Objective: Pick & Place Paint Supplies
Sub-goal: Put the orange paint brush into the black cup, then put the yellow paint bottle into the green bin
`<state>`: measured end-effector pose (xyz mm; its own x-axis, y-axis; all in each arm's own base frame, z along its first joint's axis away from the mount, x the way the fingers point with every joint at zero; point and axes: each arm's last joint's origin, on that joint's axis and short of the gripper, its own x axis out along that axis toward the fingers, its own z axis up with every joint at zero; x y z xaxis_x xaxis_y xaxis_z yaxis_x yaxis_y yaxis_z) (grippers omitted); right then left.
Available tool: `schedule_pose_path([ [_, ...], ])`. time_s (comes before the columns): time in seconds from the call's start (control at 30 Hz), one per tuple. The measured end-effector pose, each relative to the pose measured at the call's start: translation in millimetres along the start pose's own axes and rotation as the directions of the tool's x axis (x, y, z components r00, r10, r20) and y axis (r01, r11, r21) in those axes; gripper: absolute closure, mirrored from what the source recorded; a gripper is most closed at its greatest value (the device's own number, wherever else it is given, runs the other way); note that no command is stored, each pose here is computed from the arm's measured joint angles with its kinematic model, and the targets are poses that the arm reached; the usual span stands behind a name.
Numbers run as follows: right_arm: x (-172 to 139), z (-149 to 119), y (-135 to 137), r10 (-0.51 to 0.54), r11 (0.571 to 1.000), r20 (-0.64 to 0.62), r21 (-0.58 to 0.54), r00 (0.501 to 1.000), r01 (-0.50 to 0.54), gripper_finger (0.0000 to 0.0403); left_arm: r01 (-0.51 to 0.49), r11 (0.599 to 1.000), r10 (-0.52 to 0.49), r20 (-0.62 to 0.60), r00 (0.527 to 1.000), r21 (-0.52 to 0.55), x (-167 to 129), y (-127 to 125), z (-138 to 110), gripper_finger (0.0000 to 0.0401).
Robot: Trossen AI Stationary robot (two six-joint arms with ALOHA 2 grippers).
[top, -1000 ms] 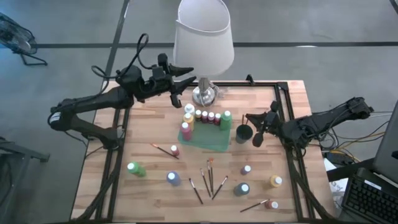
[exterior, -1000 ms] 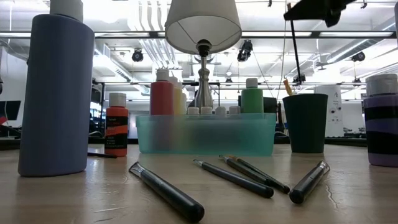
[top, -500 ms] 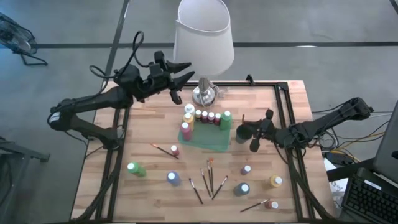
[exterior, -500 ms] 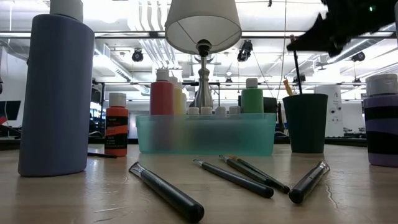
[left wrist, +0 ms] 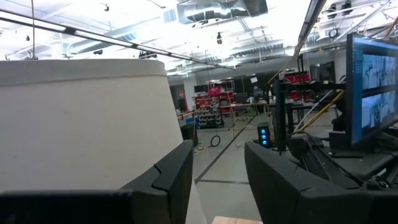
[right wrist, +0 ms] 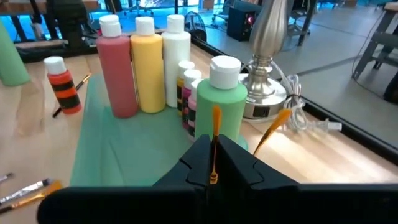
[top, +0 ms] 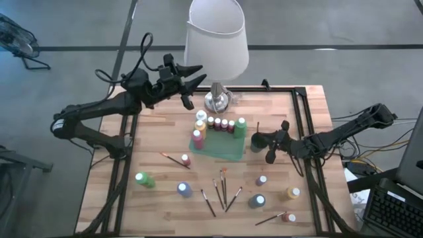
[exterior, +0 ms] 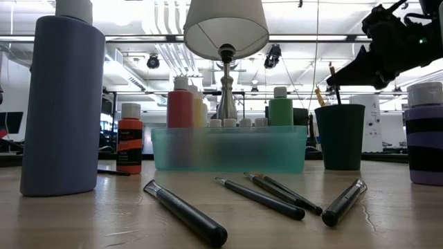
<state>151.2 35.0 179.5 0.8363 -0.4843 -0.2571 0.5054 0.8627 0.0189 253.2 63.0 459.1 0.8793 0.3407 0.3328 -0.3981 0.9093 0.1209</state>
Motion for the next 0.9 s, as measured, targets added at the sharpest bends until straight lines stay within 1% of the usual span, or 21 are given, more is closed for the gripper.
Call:
schedule_pose_path([
  [0.1,0,0,0,0.008,1.0,-0.003,0.003,1.0,-0.008,0.037,0.0,1.0,0.0,0.0,1.0,0.0,0,0,0,0.025],
  [0.23,0,-1,2,0.063,0.998,-0.024,-0.02,0.998,-0.063,0.0341,0.0,1.0,0.0,-0.001,1.0,-0.004,0,0,0,0.025],
  [0.37,0,-1,2,0.069,0.998,-0.026,0.001,0.997,-0.069,0.0298,0.002,1.0,-0.002,-0.006,1.0,-0.025,0,-1,-2,0.025],
  [0.6,0,-1,2,0.064,0.998,-0.027,0.0,0.998,-0.064,0.0218,0.006,1.0,-0.006,-0.014,1.0,-0.025,0,-1,-4,0.025],
  [0.7,0,1,1,0.051,0.999,-0.03,-0.015,0.998,-0.051,0.0192,0.006,1.0,-0.006,-0.014,1.0,-0.025,0,-1,-4,0.025],
  [0.83,-1,8,0,-0.03,0.999,-0.025,-0.044,0.999,0.029,0.017,0.006,1.0,-0.007,-0.016,1.0,-0.025,0,-1,-4,0.025],
  [0.9,-2,17,1,-0.056,0.997,-0.016,-0.054,0.998,0.055,0.0164,0.007,1.0,-0.007,-0.016,1.0,-0.025,0,-1,-5,0.025],
])
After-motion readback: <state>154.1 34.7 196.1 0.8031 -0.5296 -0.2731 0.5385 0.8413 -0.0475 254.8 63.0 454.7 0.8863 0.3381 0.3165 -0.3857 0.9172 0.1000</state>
